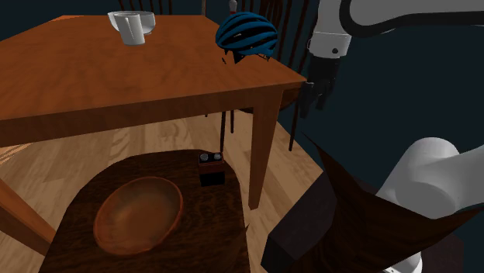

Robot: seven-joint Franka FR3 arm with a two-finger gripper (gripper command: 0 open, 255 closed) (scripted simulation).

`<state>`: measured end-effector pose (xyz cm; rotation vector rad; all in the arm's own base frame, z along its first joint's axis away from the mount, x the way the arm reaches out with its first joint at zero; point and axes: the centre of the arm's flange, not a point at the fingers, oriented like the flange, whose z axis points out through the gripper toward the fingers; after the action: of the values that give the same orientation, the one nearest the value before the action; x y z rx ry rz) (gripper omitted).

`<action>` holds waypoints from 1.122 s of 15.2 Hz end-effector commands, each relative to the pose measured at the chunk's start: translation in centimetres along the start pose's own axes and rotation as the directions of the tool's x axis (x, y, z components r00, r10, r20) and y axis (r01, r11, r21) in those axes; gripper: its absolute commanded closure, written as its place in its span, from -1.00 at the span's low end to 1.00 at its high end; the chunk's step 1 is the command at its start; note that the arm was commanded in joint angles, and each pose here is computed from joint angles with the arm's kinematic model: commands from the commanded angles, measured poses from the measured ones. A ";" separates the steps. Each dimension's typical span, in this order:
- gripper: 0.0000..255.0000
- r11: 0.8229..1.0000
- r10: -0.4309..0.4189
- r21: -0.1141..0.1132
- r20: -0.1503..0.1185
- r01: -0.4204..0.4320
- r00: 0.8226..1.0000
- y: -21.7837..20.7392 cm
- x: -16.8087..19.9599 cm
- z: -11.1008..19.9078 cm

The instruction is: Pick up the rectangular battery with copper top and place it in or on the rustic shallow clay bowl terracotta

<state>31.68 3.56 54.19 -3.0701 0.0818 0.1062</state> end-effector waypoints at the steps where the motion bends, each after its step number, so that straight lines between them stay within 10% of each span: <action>1: -1.00 1.000 0.000 0.000 0.000 0.000 1.000 0.0 0.0 0.0; 9: -1.00 0.973 -0.228 -0.041 0.024 0.229 0.973 -9.7 5.4 1.8; 17: -1.00 0.892 -0.443 -0.075 0.056 0.447 0.895 -20.2 8.5 4.2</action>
<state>38.76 20.92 50.23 -3.1012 -0.5865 0.4055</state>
